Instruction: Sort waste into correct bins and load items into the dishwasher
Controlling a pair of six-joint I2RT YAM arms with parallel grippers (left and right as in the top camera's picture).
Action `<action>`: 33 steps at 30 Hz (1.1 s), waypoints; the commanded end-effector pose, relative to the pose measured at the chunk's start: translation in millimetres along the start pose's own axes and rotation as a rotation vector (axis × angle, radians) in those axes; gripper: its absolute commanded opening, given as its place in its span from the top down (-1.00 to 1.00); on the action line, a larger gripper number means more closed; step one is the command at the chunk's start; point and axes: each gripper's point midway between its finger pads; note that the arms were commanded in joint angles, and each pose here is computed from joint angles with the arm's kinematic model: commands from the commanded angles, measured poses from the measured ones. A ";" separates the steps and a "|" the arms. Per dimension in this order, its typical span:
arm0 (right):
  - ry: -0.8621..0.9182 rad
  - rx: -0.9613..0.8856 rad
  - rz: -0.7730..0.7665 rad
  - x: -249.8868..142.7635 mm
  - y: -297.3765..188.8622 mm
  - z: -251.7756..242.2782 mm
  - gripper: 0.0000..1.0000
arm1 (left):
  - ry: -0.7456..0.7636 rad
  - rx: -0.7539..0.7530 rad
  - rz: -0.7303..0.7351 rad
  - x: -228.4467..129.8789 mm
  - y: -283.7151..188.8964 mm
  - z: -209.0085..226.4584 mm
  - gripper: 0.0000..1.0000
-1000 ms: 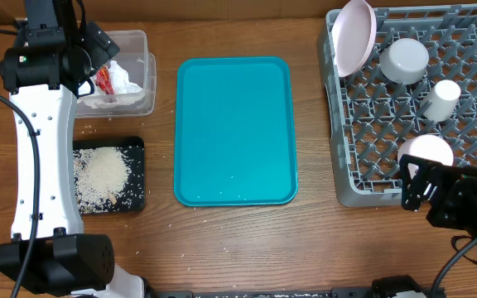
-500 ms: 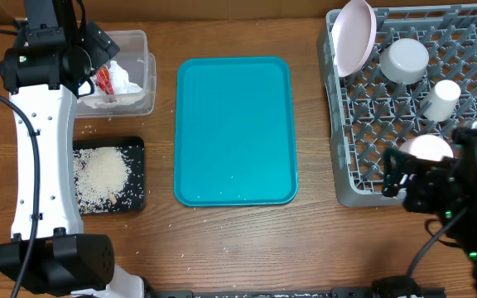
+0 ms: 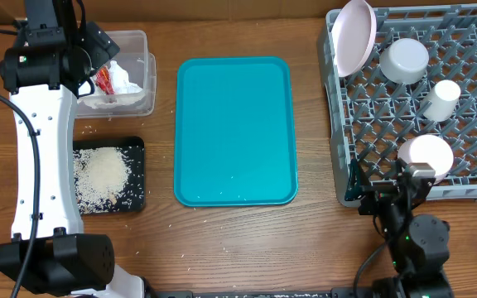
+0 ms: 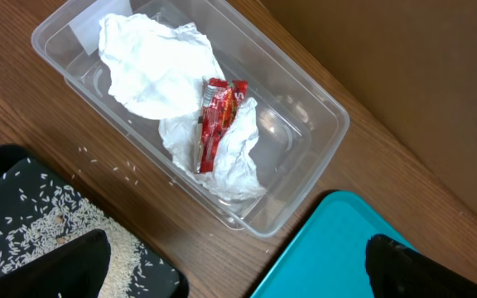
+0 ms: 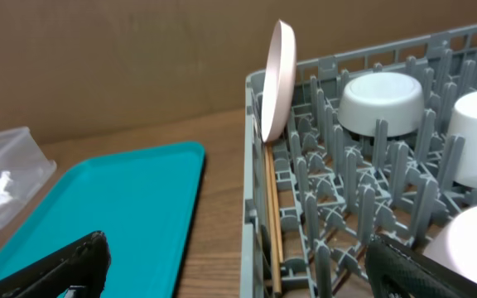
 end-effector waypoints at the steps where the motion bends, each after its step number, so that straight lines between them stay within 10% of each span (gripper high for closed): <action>1: -0.020 0.000 -0.080 -10.7 5.2 -1.1 -1.00 | -0.002 -0.001 0.000 0.2 1.0 -1.0 -0.99; 33: -0.131 -0.136 -0.164 -21.2 -6.8 -36.3 -1.00 | -0.002 -0.001 0.000 0.2 1.0 -1.0 -1.00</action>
Point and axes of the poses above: each gripper's point midway between its finger pads, its own y axis out along the fingers, its own z axis along the line the jaws close on, x = y × z, and after that the axes turned 12 degrees about -y, right-handed
